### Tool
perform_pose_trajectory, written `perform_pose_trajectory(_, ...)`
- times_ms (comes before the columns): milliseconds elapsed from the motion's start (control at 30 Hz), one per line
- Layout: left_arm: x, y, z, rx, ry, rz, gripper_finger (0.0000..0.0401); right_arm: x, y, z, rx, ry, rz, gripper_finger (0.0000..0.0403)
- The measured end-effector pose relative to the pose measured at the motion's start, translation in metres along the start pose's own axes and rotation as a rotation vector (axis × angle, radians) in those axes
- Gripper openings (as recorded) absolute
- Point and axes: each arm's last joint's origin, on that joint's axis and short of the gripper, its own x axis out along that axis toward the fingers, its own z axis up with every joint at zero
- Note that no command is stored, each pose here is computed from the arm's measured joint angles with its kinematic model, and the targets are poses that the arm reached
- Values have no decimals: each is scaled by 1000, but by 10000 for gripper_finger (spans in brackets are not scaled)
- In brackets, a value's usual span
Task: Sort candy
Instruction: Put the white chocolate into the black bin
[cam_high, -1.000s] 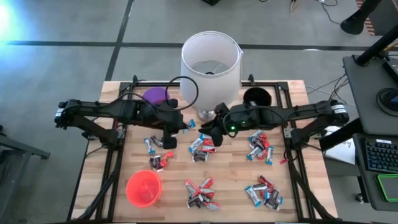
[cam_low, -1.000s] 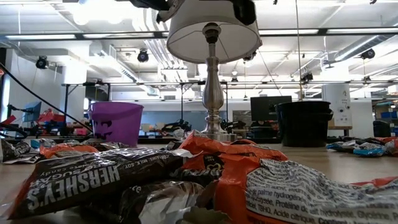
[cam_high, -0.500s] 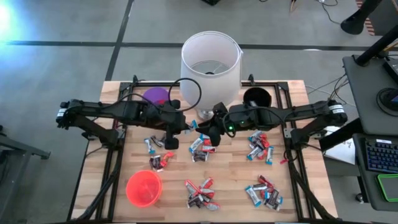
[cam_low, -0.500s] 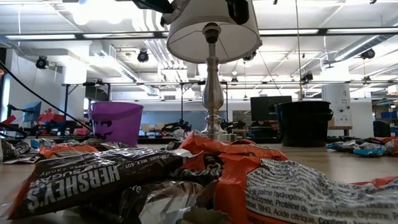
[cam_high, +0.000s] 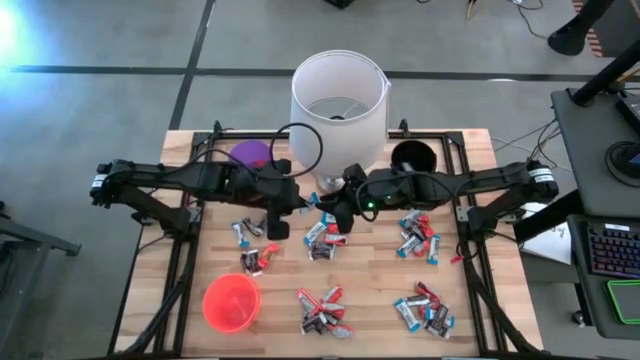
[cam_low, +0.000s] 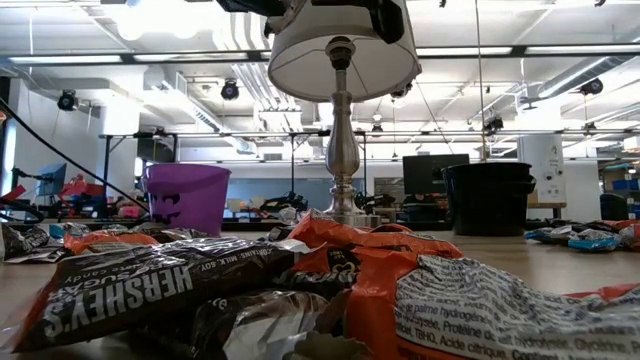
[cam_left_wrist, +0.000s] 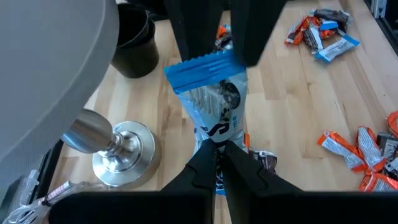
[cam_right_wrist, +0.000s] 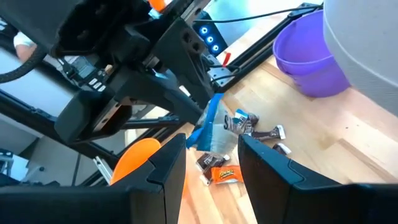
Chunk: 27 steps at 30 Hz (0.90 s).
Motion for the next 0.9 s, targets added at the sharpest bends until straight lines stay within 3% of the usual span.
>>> perform_pose_trajectory(700,6,0,11,-1,-107,10,0,0,-1,7,-16,-68,-12,136)
perform_pose_trajectory(900,12,-1,11,12,-93,9,0,0,-2,5,-45,-59,-32,79)
